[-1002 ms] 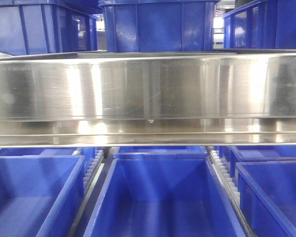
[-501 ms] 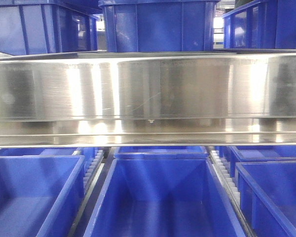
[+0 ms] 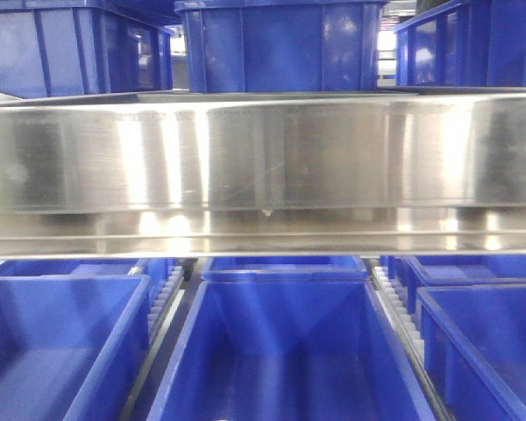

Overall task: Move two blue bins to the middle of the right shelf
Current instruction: 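Pull the held bin back away from the shelf with both grippers, then turn the base away from the shelf carrying the bin in both grippers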

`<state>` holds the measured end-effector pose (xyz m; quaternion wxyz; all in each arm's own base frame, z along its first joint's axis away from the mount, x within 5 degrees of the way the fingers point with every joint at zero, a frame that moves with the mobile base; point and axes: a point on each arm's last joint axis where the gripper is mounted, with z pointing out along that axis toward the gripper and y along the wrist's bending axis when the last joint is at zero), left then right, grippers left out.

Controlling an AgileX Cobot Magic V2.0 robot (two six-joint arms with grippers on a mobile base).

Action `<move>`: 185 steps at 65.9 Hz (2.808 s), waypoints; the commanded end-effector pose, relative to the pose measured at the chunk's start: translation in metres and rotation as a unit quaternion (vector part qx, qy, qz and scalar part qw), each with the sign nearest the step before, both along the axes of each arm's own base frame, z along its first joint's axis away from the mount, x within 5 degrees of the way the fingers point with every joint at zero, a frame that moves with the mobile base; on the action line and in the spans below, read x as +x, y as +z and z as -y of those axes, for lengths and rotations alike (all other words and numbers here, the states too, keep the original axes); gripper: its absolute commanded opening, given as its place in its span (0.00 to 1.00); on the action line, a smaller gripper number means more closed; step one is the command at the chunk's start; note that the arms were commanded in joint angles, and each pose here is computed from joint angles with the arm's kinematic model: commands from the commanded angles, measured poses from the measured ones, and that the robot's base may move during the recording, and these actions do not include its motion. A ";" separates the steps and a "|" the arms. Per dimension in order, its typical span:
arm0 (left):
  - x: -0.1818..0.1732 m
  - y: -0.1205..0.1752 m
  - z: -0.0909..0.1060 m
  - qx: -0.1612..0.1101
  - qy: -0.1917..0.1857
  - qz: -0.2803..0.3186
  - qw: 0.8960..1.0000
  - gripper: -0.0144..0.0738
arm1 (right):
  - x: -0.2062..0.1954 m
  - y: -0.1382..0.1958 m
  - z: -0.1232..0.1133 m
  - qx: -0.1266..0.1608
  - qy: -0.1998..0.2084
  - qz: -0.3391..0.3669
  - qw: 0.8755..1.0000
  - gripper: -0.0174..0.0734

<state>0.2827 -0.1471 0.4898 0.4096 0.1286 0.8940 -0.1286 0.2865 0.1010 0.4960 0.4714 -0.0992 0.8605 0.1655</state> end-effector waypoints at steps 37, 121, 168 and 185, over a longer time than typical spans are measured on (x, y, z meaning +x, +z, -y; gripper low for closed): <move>-0.003 0.024 0.003 -0.052 -0.016 0.086 0.995 0.04 | -0.004 0.018 -0.001 0.037 0.001 0.055 0.998 0.02; -0.001 0.029 0.004 -0.067 -0.016 0.115 0.991 0.04 | -0.004 0.018 -0.001 0.037 0.001 0.056 0.998 0.02; -0.001 0.029 0.004 -0.065 -0.015 0.116 0.991 0.04 | -0.004 0.018 -0.001 0.037 0.001 0.056 0.998 0.02; -0.001 0.029 0.004 -0.065 -0.015 0.116 0.991 0.04 | -0.004 0.018 -0.001 0.037 0.001 0.056 0.998 0.02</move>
